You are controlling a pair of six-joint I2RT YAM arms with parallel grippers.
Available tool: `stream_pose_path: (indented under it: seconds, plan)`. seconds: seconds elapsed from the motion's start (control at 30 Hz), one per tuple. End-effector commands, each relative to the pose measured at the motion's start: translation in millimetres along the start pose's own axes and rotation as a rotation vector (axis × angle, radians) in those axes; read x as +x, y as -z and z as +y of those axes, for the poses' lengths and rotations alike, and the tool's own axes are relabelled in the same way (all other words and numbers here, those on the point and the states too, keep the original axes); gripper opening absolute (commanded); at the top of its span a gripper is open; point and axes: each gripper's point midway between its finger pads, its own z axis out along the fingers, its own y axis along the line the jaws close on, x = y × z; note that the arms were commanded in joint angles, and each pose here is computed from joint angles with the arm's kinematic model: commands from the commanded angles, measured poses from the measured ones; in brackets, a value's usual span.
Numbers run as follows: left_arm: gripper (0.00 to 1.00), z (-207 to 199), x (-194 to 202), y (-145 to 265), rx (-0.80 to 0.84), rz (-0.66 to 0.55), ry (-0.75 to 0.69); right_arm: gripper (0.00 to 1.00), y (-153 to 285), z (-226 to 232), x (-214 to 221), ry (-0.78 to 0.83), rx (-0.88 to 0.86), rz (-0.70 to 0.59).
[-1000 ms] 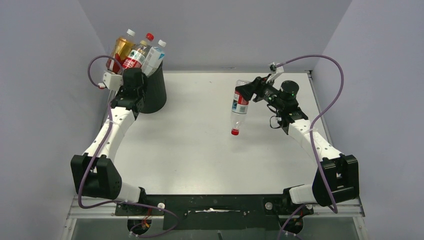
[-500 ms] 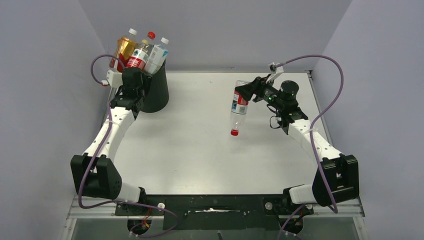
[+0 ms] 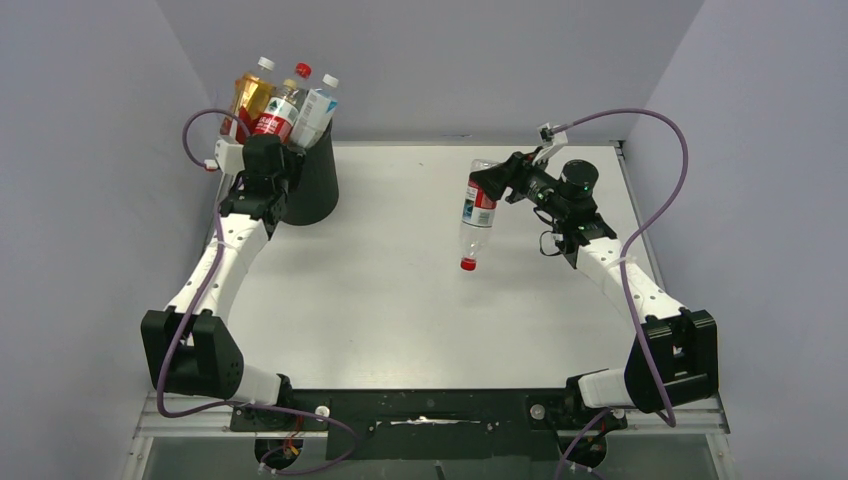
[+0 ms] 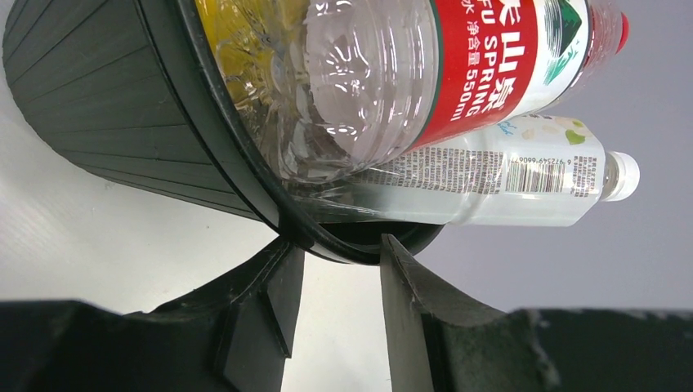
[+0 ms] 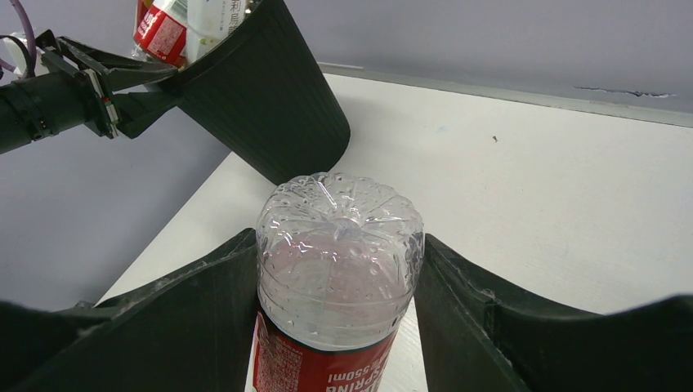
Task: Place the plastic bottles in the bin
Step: Adjust the trash bin at the center of the board.
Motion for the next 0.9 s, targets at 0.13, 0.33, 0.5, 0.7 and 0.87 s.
stream_pose_path:
  seconds: [0.13, 0.33, 0.5, 0.7, 0.87]
  plan:
    - [0.36, -27, -38, 22, 0.088, -0.047, 0.011, 0.41, 8, 27, -42, 0.058, -0.057, -0.106]
    - [0.36, -17, -57, 27, 0.065, -0.069, 0.006, 0.41, 7, 29, -39, 0.053, -0.064, -0.104]
    - [0.36, -7, -75, 31, 0.039, -0.098, 0.004, 0.41, 6, 31, -39, 0.051, -0.069, -0.104]
    - [0.36, 6, -86, 22, 0.01, -0.107, 0.005, 0.41, 5, 32, -36, 0.048, -0.073, -0.102]
    - [0.36, 4, -82, 16, 0.02, -0.086, -0.001, 0.41, 5, 31, -33, 0.046, -0.071, -0.097]
